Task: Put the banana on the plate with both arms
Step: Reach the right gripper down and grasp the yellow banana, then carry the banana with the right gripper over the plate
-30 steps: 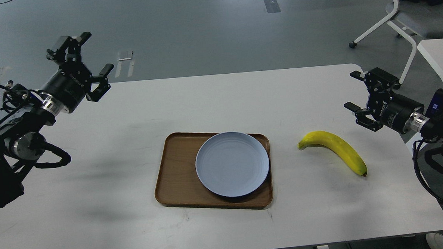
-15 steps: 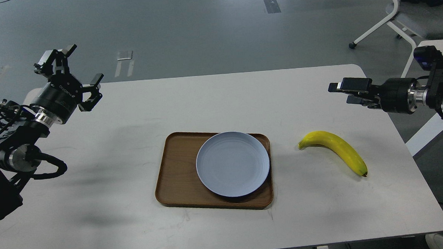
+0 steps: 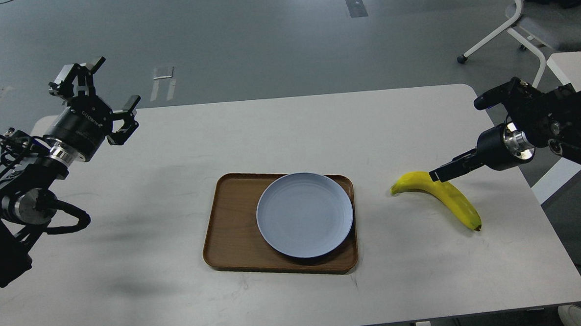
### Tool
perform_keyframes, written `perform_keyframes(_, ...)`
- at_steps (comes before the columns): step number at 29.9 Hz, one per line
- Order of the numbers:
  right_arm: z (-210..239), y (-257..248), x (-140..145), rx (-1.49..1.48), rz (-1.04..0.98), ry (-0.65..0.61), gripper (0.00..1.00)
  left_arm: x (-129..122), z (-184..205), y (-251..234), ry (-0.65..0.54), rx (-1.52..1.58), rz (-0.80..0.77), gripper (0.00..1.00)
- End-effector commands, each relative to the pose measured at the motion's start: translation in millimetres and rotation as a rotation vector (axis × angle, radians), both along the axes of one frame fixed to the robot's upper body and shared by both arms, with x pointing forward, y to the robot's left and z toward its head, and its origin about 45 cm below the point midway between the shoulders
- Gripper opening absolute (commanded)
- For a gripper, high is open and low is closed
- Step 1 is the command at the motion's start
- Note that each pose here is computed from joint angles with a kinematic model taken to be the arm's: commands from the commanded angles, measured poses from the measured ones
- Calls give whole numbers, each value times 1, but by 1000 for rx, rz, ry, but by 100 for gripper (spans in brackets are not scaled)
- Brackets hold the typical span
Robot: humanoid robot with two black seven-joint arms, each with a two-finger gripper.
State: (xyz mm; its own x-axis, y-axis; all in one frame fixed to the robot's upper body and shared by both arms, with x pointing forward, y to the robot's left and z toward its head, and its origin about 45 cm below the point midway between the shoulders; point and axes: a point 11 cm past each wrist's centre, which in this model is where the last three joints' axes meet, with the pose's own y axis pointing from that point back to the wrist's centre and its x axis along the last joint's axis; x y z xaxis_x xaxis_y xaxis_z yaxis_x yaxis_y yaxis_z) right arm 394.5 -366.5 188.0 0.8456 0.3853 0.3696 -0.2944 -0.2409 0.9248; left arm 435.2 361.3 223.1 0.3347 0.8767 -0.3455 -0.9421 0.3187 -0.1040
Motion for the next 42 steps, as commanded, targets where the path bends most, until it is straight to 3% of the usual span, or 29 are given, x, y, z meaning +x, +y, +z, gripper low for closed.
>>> perform_keyframes(1, -11, 0, 1, -43, 12, 18, 100, 0, 0, 1, 0, 1, 2, 100)
perform_keyframes(8, -21, 9, 0, -67, 60, 22, 100, 0, 0, 2, 0, 2, 3, 100)
perform_keyframes(12, -25, 13, -2, -70, 74, 33, 92, -1, 0, 3, 1, 3, 4, 100)
perform_keyframes(14, -28, 9, -5, -89, 78, 46, 83, -1, 0, 3, 1, 3, 4, 100)
perform_keyframes(16, -31, 4, -9, -108, 82, 56, 60, -1, 0, 4, 1, 4, 7, 100)
perform_keyframes(18, -31, 3, -9, -108, 84, 51, 49, -1, 0, 4, 1, 4, 7, 100)
perform_keyframes(21, -33, 2, -11, -107, 86, 52, 18, -1, 1, 5, 0, 6, 9, 100)
perform_keyframes(26, -27, 4, -7, -104, 90, 38, 2, -2, 4, 14, -3, 18, 22, 100)
perform_keyframes(34, 17, 32, 17, -75, 151, -46, 0, -2, 6, 18, -6, 23, 28, 100)
perform_keyframes(42, 53, 119, 38, 29, 265, -90, 0, -2, 8, 17, -9, 21, 27, 100)
